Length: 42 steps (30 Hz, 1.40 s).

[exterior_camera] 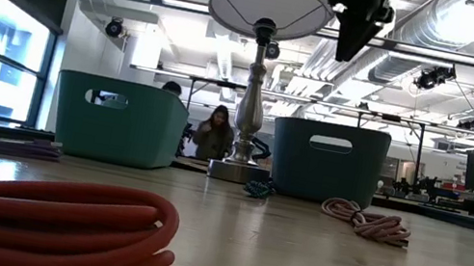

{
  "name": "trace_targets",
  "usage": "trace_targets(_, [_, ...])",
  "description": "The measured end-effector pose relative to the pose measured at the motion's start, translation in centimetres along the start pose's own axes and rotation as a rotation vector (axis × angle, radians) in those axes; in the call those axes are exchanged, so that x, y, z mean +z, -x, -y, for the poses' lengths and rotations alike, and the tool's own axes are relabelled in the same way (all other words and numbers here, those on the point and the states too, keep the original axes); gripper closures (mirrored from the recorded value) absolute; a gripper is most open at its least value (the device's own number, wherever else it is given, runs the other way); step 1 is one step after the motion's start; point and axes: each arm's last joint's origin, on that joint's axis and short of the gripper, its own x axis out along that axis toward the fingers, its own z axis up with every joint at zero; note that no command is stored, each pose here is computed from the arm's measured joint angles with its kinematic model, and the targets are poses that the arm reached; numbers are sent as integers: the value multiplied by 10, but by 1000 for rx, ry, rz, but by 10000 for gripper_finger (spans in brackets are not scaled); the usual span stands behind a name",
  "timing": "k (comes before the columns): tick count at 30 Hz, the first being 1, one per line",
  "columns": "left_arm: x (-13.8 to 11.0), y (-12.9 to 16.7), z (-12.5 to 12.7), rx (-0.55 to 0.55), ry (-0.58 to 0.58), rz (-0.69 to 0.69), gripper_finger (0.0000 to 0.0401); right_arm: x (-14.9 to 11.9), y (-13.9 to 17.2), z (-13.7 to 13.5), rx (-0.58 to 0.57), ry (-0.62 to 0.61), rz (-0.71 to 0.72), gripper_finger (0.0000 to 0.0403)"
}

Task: Pick & Place USB Port
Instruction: Put the pink charger cable into the green bin

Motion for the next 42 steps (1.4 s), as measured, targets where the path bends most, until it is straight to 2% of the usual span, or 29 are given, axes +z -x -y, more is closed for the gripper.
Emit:
trace_targets(3, [0,0,-1,6,-2,-1,183,-4,5,-11,69,37,-18,203])
trace_targets(7, [-3,0,0,-4,-25,-27,183,-14,19,-38,255,143,-36,202])
trace_targets(10, [-9,-1,1,1,-28,-56,183,-27,34,-65,386,293,-34,203])
trace_targets(14, [-19,-4,2,43,-22,-109,183,-50,59,-101,448,578,30,202])
trace_targets(20, [-28,-6,3,83,-18,-151,183,-82,88,-149,399,867,226,203])
trace_targets(27, [-27,-6,2,86,-19,-149,183,-105,77,-196,227,1193,240,203])
trace_targets(36, [-27,-7,3,85,-11,-149,183,-110,25,-238,93,1307,56,205])
trace_targets(42, [-27,-7,3,83,-8,-149,183,-110,-1,-249,103,1353,-75,212])
